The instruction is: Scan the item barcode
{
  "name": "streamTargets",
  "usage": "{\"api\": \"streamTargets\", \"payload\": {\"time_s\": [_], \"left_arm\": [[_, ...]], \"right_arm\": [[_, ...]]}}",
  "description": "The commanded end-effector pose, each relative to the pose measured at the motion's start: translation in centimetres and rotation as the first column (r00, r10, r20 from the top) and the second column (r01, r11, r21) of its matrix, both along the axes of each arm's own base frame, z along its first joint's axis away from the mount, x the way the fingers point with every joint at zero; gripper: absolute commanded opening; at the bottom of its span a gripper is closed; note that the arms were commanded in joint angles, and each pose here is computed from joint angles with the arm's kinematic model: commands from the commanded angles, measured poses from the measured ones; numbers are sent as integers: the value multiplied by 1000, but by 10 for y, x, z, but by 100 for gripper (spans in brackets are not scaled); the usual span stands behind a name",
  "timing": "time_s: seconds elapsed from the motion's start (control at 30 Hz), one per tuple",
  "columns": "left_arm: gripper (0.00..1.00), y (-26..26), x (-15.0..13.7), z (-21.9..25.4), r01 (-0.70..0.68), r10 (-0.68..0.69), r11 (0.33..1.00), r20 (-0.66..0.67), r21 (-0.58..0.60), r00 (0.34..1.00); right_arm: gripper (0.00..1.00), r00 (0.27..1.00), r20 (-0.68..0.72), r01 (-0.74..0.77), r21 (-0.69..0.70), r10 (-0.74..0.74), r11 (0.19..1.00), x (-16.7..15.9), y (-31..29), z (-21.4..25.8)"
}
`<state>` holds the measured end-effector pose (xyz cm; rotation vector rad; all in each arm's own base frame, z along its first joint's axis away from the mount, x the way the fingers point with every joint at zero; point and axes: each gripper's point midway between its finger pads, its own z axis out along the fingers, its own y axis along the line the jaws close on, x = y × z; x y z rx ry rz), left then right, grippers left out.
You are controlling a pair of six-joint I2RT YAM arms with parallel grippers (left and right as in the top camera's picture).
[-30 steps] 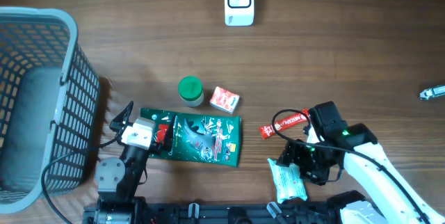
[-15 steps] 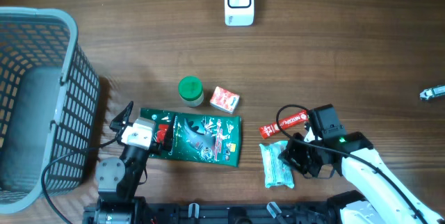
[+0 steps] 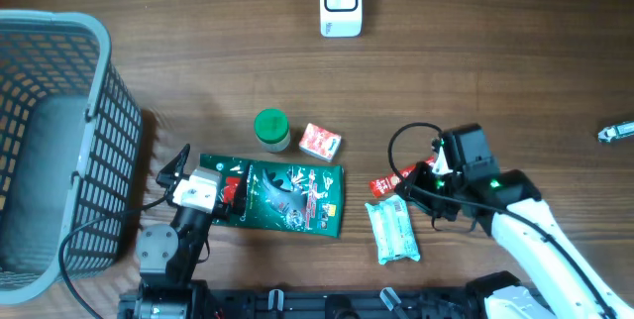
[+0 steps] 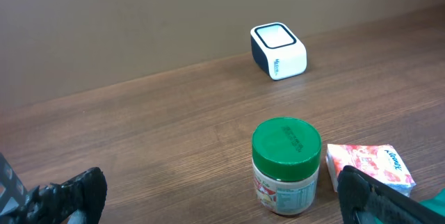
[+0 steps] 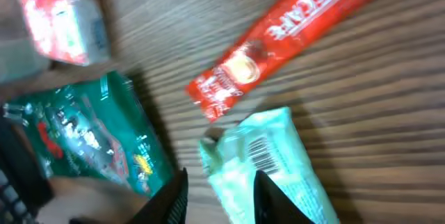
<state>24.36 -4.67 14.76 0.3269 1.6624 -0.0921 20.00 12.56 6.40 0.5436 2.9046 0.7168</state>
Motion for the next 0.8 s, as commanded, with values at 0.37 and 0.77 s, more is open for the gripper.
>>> {"api": "streamTargets", "payload": {"time_s": [0.37, 0.77], "left_arm": [[100, -4, -1, -1, 20, -20, 1000, -3, -8, 1000], [100, -4, -1, -1, 19, -19, 1000, -3, -8, 1000]], "right_arm": [[72, 962, 29, -240, -377, 270, 895, -46, 39, -17], [10, 946, -295, -255, -418, 135, 872, -80, 37, -78]]}}
